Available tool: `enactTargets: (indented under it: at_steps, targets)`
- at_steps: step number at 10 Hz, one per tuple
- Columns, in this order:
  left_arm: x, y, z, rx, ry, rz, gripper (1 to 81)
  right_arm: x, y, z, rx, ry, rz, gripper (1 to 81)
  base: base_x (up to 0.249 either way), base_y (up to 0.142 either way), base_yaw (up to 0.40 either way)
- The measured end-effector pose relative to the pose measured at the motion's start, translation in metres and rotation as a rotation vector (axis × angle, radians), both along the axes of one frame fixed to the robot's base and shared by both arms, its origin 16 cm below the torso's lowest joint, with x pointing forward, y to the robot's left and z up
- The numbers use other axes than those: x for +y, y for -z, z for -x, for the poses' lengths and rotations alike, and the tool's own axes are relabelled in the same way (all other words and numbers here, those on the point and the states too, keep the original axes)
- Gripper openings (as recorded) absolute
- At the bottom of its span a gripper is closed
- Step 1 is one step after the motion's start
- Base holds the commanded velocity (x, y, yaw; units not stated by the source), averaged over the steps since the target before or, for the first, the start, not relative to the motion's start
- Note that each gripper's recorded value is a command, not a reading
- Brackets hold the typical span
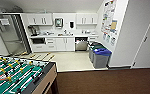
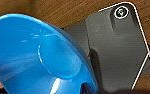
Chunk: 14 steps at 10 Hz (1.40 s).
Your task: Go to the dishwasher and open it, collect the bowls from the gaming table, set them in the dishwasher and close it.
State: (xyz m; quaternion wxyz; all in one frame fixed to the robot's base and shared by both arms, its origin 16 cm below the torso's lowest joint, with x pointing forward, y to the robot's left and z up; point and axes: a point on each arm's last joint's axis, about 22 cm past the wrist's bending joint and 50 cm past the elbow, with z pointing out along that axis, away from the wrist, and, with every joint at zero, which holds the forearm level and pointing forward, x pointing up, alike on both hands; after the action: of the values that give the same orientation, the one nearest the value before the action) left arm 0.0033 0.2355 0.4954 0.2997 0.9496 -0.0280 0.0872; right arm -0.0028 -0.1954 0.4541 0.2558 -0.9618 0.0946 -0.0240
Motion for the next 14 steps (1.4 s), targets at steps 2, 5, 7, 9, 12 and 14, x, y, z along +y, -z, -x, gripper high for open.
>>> enactTargets:
  at_steps: [2,5,7,9,12,14]
  targets:
    - [-0.0035,0.0010,-0.0003,0.000,0.000,0.002,1.0,-0.0005,0.0000,-0.0022,-0.003,0.000,0.001,1.0,0.134,0.000,0.000]
    - [-0.0030,0.0058,0.0044,0.004,0.001,-0.011,1.0,-0.0002,0.0001,0.0038,0.004,-0.001,0.001,1.0,0.134,0.000,0.000]
    - [-0.0027,0.0060,-0.0021,-0.004,0.000,-0.011,1.0,0.0000,0.0000,-0.0008,-0.002,0.000,0.000,1.0,0.135,0.000,0.000]
    - [-0.0085,0.0063,0.0021,0.002,0.000,-0.005,1.0,0.0000,0.0000,-0.0001,-0.001,0.000,0.000,1.0,0.135,0.000,0.000]
    - [-0.0073,0.0078,0.0022,0.002,0.000,-0.010,1.0,0.0011,-0.0002,0.0009,0.000,0.000,-0.002,1.0,0.135,0.000,0.000]
    - [-0.0075,0.0079,0.0021,0.002,0.000,-0.010,1.0,-0.0002,0.0000,0.0016,0.001,0.000,0.000,1.0,0.138,0.000,0.000]
